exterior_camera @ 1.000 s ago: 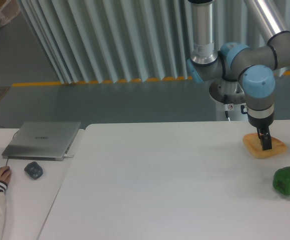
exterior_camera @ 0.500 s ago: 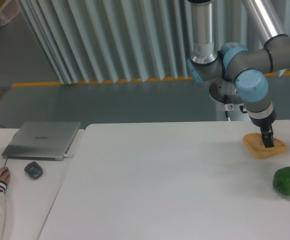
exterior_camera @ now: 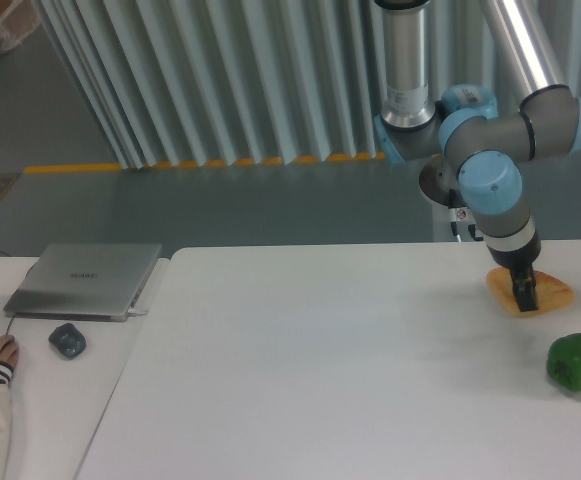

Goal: Place the triangular bread in the basket
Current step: 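Close the gripper on the bread and adjust the grip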

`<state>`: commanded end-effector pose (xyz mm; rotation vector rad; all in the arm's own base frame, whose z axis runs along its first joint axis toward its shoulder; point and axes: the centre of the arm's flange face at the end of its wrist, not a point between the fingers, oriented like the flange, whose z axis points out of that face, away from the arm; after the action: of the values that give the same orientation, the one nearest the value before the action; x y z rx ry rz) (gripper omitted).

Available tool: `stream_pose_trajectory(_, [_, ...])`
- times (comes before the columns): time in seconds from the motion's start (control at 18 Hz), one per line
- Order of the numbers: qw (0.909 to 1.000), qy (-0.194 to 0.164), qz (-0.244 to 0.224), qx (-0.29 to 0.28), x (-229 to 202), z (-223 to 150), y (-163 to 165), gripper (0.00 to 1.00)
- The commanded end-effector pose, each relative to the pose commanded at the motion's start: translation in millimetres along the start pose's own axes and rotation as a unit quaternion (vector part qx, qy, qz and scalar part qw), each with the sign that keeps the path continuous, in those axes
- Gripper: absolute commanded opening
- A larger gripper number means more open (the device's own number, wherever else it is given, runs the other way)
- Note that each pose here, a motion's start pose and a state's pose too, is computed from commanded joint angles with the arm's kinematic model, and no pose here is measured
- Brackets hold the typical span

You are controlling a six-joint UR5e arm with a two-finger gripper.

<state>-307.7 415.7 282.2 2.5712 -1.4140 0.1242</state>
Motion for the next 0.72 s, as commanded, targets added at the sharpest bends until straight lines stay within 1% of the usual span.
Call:
stream_pose_trajectory(0.11, [0.9999,0.006,-0.005,0.007,5.2,5.8,2.3,1.00])
stream_pose_trajectory(0.17, [1.0000,0.005,-0.004,0.005,6.2,3.6,1.0,1.00])
stream_pose_trajectory(0.22, [0.9999,0.013,-0.001,0.004,11.7,0.3,3.9,1.00])
stream_pose_trajectory(0.39, [0.9993,0.025,0.029,0.007,25.0,3.1,-0.4,1.00])
stream_pose_trajectory(0.56, [0.9988,0.034,0.033,-0.011,31.4,6.6,-1.3,1.00])
stream_pose_trajectory(0.72, [0.9985,0.039,0.035,-0.016,33.6,10.4,-2.1,1.00])
